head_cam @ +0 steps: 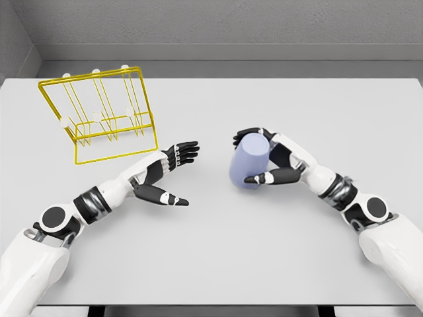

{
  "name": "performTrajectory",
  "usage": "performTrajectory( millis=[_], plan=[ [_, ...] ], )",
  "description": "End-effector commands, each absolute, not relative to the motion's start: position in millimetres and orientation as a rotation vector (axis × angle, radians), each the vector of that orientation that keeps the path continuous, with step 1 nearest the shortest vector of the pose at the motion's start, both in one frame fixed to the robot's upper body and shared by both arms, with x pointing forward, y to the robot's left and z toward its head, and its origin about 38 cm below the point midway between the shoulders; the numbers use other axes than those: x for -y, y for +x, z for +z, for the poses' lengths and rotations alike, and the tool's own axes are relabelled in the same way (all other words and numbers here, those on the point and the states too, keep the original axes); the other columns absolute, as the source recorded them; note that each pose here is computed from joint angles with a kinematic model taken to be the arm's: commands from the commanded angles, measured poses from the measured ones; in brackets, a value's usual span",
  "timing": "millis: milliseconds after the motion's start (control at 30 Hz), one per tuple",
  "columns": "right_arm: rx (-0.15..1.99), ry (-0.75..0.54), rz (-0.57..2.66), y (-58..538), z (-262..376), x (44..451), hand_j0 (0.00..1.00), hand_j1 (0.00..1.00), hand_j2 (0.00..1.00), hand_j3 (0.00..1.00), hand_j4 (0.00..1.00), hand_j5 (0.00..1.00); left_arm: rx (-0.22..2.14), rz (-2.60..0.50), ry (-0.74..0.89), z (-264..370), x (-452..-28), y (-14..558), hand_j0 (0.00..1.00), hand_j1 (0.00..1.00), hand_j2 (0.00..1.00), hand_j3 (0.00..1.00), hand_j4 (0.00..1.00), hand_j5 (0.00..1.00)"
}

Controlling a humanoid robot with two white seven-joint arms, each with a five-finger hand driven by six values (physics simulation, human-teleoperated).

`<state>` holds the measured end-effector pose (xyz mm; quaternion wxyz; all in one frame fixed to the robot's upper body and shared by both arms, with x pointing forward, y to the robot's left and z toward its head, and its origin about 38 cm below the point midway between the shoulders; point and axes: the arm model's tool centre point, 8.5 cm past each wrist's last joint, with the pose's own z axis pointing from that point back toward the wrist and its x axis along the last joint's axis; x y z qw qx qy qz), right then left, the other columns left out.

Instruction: Place the cup on the cup holder with both arms

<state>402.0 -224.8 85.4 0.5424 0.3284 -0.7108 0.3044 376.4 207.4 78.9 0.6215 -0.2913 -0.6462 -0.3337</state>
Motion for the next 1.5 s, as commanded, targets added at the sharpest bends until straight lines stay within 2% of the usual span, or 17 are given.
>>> performTrajectory(
  millis=[0,133,433,800,867,1000,1267,1467],
  plan=[
    [1.686,0.799,0.729,400.6,83.3,214.0,0.74,0.74,0.74,0.74,0.74,0.74,1.486,-0.767,-0.669,79.5,-208.9,376.5,1.0,1.0,1.0,1.0,1.0,1.0],
    [1.681,0.825,0.723,398.9,79.0,200.8,0.74,0.74,0.74,0.74,0.74,0.74,1.495,-0.798,-0.609,82.8,-216.2,380.5,1.0,1.0,1.0,1.0,1.0,1.0],
    [1.641,0.842,0.747,401.9,71.3,175.6,0.74,0.74,0.74,0.74,0.74,0.74,1.493,-0.79,-0.612,81.1,-215.2,380.3,1.0,1.0,1.0,1.0,1.0,1.0],
    [1.591,0.813,0.736,408.1,57.3,175.2,0.75,0.75,0.75,0.75,0.75,0.75,1.493,-0.77,-0.602,79.5,-219.4,382.6,1.0,1.0,1.0,1.0,1.0,1.0],
    [1.591,0.813,0.736,408.1,57.3,175.2,0.78,0.78,0.78,0.78,0.78,0.78,1.488,-0.755,-0.608,75.2,-217.0,383.9,1.0,1.0,1.0,1.0,1.0,1.0],
    [1.594,0.815,0.757,410.3,60.9,171.1,0.99,0.99,0.99,0.99,0.99,0.99,1.48,-0.741,-0.611,70.3,-216.1,384.1,1.0,1.0,1.0,1.0,1.0,1.0],
    [1.591,0.803,0.795,411.0,61.8,169.3,1.0,1.0,1.0,1.0,1.0,1.0,1.485,-0.728,-0.616,69.5,-214.0,384.9,1.0,1.0,1.0,1.0,1.0,1.0],
    [1.598,0.766,0.82,418.3,69.9,183.2,1.0,1.0,1.0,1.0,1.0,1.0,1.49,-0.718,-0.631,69.0,-207.8,384.8,1.0,1.0,1.0,1.0,1.0,1.0]
  ],
)
